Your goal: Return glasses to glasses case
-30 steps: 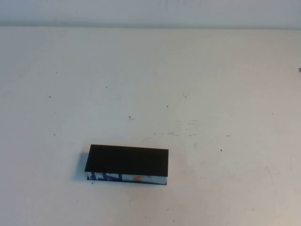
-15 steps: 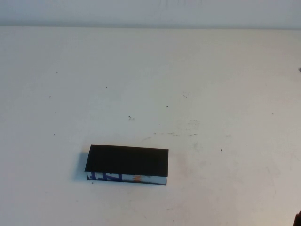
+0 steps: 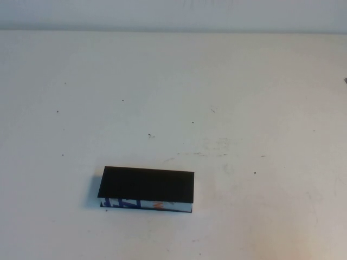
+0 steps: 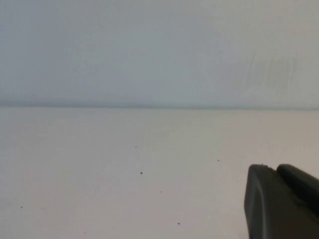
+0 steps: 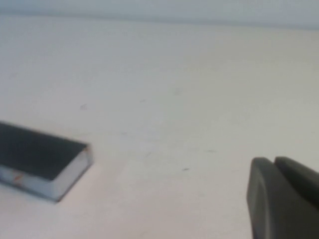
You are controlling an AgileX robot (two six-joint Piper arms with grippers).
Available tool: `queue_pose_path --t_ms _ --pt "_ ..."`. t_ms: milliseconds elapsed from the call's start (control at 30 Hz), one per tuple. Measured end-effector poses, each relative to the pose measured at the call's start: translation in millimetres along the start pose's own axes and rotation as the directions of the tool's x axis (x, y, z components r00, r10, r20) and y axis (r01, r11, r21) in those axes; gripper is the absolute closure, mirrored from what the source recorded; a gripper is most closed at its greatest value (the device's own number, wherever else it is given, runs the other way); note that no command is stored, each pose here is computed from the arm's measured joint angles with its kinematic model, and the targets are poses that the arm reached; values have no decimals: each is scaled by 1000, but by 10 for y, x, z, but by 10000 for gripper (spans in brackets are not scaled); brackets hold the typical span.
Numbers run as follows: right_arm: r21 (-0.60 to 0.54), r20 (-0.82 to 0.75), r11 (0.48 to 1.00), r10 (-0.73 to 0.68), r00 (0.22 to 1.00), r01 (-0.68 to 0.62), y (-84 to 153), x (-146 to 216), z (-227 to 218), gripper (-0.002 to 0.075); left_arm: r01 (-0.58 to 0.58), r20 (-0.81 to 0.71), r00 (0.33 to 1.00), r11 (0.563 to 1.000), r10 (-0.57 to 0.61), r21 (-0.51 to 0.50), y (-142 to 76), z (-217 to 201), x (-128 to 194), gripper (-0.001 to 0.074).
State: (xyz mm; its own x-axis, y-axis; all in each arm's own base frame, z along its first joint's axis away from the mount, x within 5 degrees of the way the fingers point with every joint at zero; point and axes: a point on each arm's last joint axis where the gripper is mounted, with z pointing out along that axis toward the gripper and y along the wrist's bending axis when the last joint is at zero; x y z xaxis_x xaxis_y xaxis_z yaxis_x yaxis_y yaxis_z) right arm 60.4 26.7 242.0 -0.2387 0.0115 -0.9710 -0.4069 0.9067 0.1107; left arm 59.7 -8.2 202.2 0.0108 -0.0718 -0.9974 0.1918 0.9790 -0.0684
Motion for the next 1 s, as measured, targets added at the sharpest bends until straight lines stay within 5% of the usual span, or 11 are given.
queue_pose_path --t_ms 167,267,767,1000 --pt "281 103 957 45 994 -72 -218 231 24 739 0 0 1000 1000 0 0 0 0 0 736" --pt "353 150 927 78 986 -127 -273 382 -8 739 0 0 1000 1000 0 -4 4 0 0 736" --pt "322 244 925 126 962 -203 -260 479 -31 739 0 0 1000 1000 0 -6 6 0 0 736" --pt "301 201 946 62 978 -122 -222 491 -15 739 0 0 1000 1000 0 -8 7 0 0 736"
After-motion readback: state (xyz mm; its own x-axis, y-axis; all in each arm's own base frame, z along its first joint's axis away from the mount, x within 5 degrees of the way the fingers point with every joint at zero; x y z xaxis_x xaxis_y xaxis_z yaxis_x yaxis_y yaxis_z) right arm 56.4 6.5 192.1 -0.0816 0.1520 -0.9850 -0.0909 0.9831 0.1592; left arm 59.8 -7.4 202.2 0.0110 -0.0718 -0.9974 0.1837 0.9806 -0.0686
